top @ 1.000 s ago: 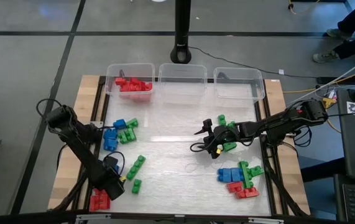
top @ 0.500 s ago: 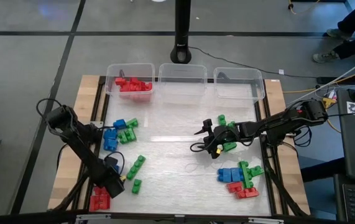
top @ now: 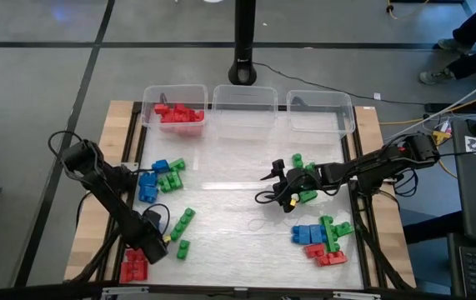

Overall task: Sort blocks
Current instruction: Put the red game piece into the left transparent bin

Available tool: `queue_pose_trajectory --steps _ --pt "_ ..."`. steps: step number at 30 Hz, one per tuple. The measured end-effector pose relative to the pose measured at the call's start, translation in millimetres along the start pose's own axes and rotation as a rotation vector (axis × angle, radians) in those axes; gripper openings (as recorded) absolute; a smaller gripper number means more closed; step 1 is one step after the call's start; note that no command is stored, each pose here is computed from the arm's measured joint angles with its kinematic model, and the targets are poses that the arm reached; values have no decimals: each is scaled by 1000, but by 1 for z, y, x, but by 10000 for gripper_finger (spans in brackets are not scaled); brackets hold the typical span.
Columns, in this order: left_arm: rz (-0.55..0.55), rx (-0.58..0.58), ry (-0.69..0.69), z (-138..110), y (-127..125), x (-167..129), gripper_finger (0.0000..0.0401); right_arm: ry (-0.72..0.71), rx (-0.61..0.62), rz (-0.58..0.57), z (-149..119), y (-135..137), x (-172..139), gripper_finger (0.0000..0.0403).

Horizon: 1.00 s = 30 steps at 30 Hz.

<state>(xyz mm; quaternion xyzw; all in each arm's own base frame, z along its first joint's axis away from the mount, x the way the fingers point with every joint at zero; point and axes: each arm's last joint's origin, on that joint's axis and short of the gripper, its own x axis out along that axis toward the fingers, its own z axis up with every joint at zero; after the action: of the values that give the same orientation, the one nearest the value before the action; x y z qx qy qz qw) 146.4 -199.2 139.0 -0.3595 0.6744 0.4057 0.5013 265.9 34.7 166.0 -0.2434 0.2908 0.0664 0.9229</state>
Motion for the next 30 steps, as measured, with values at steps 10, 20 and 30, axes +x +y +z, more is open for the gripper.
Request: queue_pose_trajectory --steps 10,20,30 --pt "6 37 -19 0 4 -11 122 0 0 0 0 0 0 305" --pt "-163 46 -123 0 18 -82 130 0 -1 -1 0 0 0 305" --pt "-455 110 -772 56 40 -142 132 0 -1 -1 0 0 0 305"
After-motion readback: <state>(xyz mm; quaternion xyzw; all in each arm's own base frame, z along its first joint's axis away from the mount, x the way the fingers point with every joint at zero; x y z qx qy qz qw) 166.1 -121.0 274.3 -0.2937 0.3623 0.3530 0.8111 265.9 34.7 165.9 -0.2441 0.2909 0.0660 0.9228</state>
